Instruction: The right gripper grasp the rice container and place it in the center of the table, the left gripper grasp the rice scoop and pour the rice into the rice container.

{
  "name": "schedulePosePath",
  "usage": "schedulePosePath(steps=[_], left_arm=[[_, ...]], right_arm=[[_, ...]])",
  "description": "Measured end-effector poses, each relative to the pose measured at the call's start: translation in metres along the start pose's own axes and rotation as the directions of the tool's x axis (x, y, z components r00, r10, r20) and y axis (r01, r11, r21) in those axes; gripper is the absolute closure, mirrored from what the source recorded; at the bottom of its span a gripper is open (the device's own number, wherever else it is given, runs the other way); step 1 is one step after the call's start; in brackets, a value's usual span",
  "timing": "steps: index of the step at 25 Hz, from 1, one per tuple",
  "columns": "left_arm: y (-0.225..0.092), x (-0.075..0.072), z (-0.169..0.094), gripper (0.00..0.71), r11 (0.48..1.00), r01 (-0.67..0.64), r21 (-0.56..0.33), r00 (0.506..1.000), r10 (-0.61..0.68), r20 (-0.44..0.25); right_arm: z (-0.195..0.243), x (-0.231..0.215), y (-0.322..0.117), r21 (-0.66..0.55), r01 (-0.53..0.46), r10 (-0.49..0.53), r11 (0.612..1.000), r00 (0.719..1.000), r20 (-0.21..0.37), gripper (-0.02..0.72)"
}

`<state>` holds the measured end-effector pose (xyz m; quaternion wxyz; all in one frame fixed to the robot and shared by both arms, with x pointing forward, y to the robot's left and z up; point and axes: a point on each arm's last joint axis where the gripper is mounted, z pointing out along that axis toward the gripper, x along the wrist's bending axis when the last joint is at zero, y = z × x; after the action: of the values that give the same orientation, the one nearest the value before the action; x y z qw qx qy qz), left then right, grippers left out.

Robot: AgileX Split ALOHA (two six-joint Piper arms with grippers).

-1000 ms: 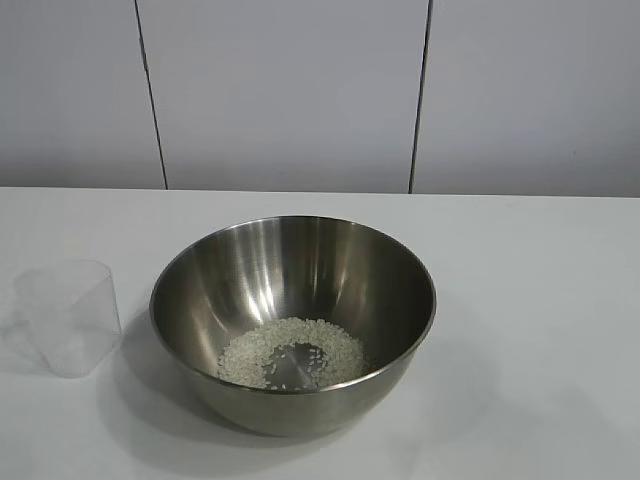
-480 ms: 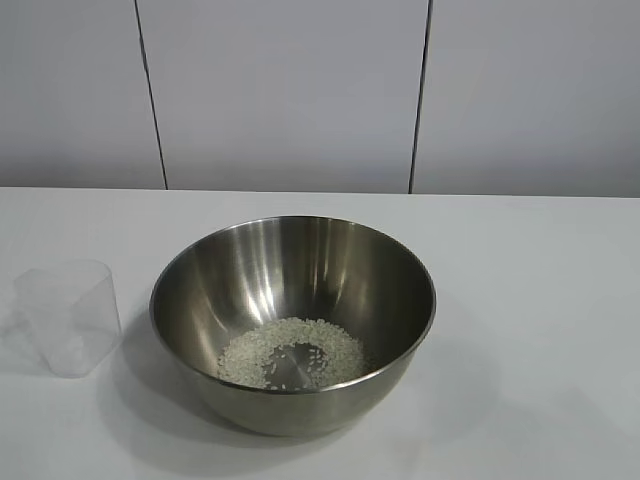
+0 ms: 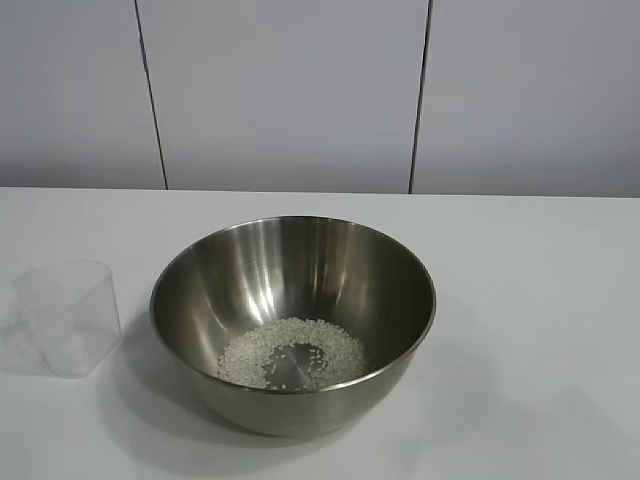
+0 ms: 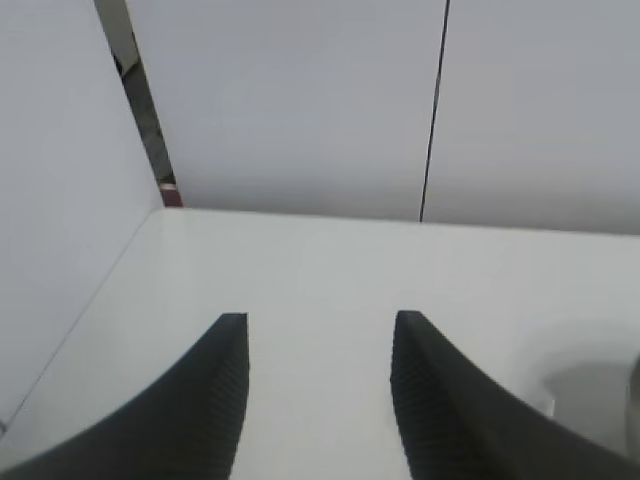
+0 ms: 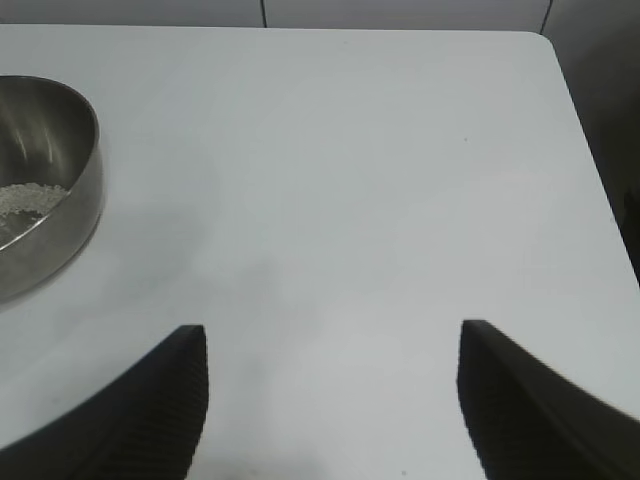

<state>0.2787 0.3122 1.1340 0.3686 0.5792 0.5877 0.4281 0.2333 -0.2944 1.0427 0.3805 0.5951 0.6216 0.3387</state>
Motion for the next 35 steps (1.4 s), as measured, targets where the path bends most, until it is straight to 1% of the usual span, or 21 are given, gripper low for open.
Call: schedulePosePath(steps=[1,4,6,10,12,16,22,35], left_arm=[[-0.006,0.000,-0.005,0.378,1.000,-0.007,0.023,1.000,0.006,0.008],[-0.030,-0.001,-0.020,0.378,0.997,-0.073,0.041,0.996,0.071,0.046],[-0.051,-0.002,-0.024,0.378,0.993,-0.090,0.071,0.994,0.085,0.071],[-0.079,-0.002,-0.034,0.378,0.991,-0.088,0.099,0.994,0.081,0.079],[-0.086,-0.001,-0.034,0.378,0.989,-0.087,0.117,0.994,0.078,0.080],[-0.100,-0.005,-0.021,0.378,0.980,-0.066,0.190,0.994,0.048,0.098],[-0.104,-0.009,-0.012,0.378,0.983,-0.055,0.177,0.993,0.035,0.114],[-0.104,-0.009,-0.011,0.378,0.985,-0.050,0.167,0.993,0.031,0.115]], right_arm=[[0.000,0.000,0.000,0.000,0.000,0.000,1.000,1.000,0.000,0.216],[0.000,0.000,0.000,0.000,0.000,0.000,1.000,1.000,0.000,0.216],[0.000,0.000,0.000,0.000,0.000,0.000,1.000,1.000,0.000,0.216],[0.000,0.000,0.000,0.000,0.000,0.000,1.000,1.000,0.000,0.216],[0.000,0.000,0.000,0.000,0.000,0.000,1.000,1.000,0.000,0.216],[0.000,0.000,0.000,0.000,0.000,0.000,1.000,1.000,0.000,0.216],[0.000,0.000,0.000,-0.001,0.000,0.000,1.000,1.000,0.000,0.216],[0.000,0.000,0.000,-0.001,0.000,0.000,1.000,1.000,0.000,0.216]])
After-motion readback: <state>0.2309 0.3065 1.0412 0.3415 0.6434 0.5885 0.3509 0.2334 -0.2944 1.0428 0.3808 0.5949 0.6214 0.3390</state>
